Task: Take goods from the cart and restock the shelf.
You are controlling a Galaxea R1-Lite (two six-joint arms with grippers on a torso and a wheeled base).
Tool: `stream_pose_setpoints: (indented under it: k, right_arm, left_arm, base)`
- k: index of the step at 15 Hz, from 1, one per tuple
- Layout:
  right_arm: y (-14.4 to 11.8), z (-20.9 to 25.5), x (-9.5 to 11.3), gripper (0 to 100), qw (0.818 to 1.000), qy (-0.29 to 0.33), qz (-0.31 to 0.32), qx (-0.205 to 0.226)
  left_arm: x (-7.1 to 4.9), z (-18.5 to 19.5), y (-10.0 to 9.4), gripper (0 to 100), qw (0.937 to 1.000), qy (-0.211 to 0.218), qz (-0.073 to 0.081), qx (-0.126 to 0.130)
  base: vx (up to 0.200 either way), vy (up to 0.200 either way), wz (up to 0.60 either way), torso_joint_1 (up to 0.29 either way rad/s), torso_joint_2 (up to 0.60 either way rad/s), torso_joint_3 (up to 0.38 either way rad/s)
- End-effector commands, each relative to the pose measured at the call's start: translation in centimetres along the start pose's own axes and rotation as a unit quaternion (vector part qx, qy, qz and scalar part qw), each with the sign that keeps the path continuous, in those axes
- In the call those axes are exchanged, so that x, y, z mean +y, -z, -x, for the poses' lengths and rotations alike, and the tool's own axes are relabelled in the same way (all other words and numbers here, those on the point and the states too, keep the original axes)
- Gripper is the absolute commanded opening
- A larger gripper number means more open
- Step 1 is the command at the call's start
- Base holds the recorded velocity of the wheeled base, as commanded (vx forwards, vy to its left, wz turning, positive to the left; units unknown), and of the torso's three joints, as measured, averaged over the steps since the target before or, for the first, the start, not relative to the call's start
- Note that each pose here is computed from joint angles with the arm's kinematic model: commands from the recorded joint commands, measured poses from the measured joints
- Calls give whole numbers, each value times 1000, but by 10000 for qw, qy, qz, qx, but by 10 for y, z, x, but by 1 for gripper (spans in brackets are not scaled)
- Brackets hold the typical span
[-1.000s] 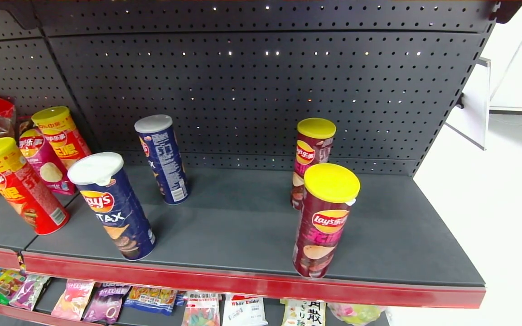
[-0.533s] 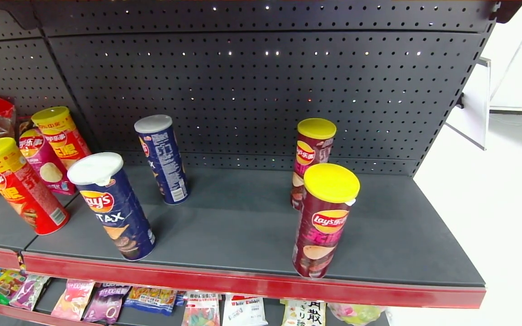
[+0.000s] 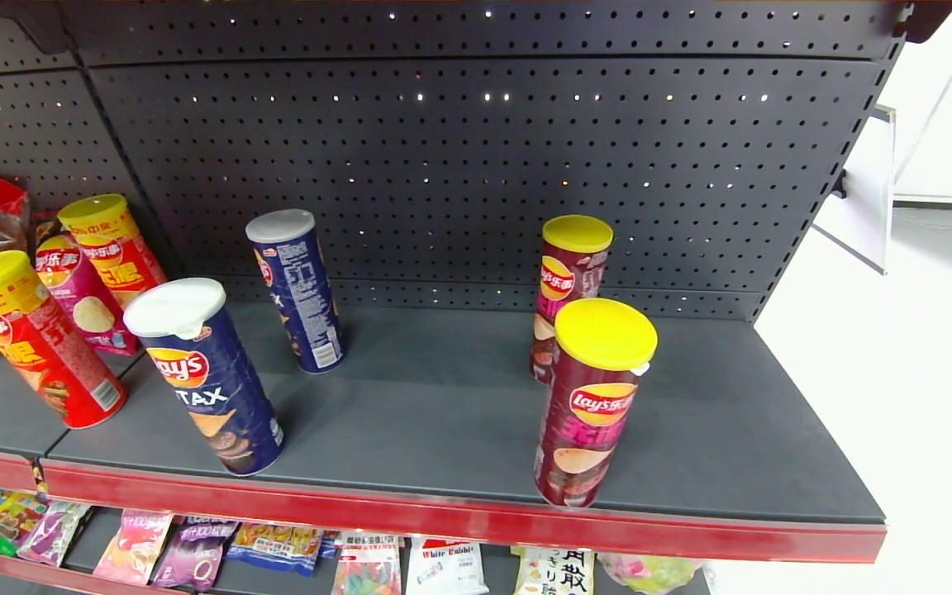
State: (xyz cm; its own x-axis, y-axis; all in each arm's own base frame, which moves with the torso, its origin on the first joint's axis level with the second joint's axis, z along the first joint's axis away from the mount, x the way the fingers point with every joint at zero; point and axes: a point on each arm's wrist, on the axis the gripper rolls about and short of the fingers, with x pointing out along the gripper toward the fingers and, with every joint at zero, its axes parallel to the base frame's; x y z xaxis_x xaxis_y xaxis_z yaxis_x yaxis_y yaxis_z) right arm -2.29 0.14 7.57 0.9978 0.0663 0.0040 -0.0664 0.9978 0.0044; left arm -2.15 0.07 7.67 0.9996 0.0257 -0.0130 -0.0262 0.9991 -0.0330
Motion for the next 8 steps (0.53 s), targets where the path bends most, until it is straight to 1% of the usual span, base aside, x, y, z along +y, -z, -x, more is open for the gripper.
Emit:
stream_pose_setpoints:
  k: [1, 2, 3, 5, 6, 7, 8]
  right_arm:
    - [0, 0, 0, 100, 10000, -6, 0, 5]
    - [0, 0, 0, 100, 10000, -6, 15, 5]
    - [0, 0, 0, 100, 10000, -6, 1, -3]
    - [-1, 0, 0, 100, 10000, -6, 56, -26]
    - [-20, 2, 0, 100, 9997, -75, 31, -232]
    - [-86, -12, 0, 100, 9994, -155, -308, -104]
    - [-137, -36, -1, 100, 9968, -175, -781, -4]
  left_arm:
    - [0, 1, 1, 100, 9999, 8, -50, -88]
    - [0, 1, 1, 100, 9999, 24, -80, -87]
    - [0, 1, 1, 100, 9999, 16, -57, -87]
    - [0, 1, 1, 100, 9999, 23, -88, -87]
    - [0, 1, 1, 100, 9999, 23, -96, -87]
    - [0, 1, 1, 100, 9999, 23, -88, -87]
    - [0, 1, 1, 100, 9999, 23, -88, -87]
  base:
    - [0, 0, 0, 0, 0, 0]
    - [0, 0, 0, 0, 0, 0]
    - [0, 0, 0, 0, 0, 0]
    - [0, 0, 0, 0, 0, 0]
    - [0, 0, 0, 0, 0, 0]
    - [0, 0, 0, 0, 0, 0]
    - [0, 0, 0, 0, 0, 0]
